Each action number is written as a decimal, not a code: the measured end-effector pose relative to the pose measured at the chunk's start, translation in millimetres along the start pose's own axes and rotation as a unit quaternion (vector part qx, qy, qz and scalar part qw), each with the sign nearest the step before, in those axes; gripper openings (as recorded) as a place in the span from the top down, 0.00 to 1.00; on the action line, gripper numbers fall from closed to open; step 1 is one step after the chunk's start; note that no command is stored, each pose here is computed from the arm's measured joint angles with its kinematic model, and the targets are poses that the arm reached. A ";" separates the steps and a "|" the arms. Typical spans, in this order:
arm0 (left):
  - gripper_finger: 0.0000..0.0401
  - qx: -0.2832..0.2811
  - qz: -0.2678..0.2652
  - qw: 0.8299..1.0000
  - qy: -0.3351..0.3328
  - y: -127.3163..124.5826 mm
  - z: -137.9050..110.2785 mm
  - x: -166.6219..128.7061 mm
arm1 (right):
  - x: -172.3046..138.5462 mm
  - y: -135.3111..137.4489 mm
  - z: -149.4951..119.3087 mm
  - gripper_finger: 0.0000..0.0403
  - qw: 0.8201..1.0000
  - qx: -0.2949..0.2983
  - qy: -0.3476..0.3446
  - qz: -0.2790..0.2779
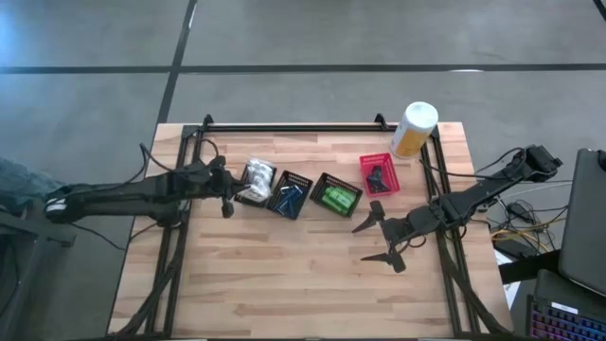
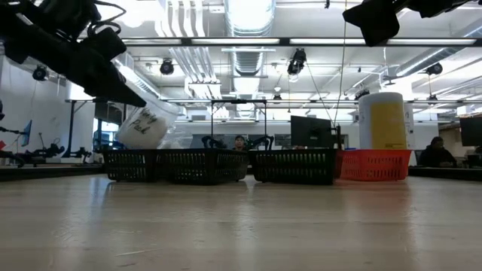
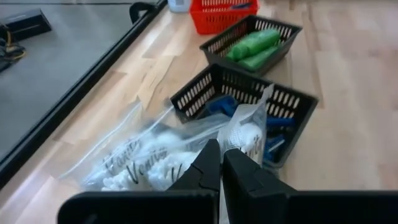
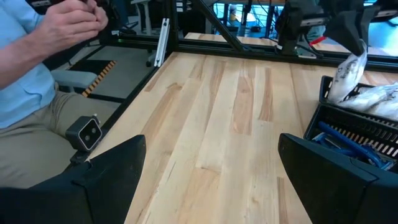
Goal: Pick & Place Travel size toiletries
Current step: Put the vanity pack into the left black bin, then return to Home Position
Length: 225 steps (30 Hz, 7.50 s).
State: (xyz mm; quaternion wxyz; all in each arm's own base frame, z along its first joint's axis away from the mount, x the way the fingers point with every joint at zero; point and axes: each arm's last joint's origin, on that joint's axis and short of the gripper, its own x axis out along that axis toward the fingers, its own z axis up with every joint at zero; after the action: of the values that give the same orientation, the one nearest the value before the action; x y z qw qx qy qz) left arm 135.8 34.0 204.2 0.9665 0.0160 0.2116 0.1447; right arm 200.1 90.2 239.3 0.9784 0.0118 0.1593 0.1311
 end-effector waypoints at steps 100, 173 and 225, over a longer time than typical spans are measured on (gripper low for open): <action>0.48 -0.106 -0.019 0.994 0.005 8.1 -17.4 19.5 | 0.0 0.0 0.0 0.10 1.000 0.000 0.000 0.000; 0.45 -0.046 -0.111 0.966 -0.227 -24.9 -48.8 -29.1 | 0.0 0.0 0.0 0.10 1.000 0.000 0.000 0.000; 0.45 -0.047 -0.112 0.966 -0.227 -25.0 -49.2 -28.8 | -98.0 -34.3 -6.4 0.10 0.992 0.018 -0.110 -0.059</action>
State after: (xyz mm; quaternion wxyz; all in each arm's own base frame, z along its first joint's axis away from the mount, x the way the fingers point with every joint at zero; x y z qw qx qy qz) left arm 97.3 0.3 168.8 0.9989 -0.0202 -0.0202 0.0382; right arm 117.1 31.5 261.3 0.9956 0.0340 0.0533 0.0686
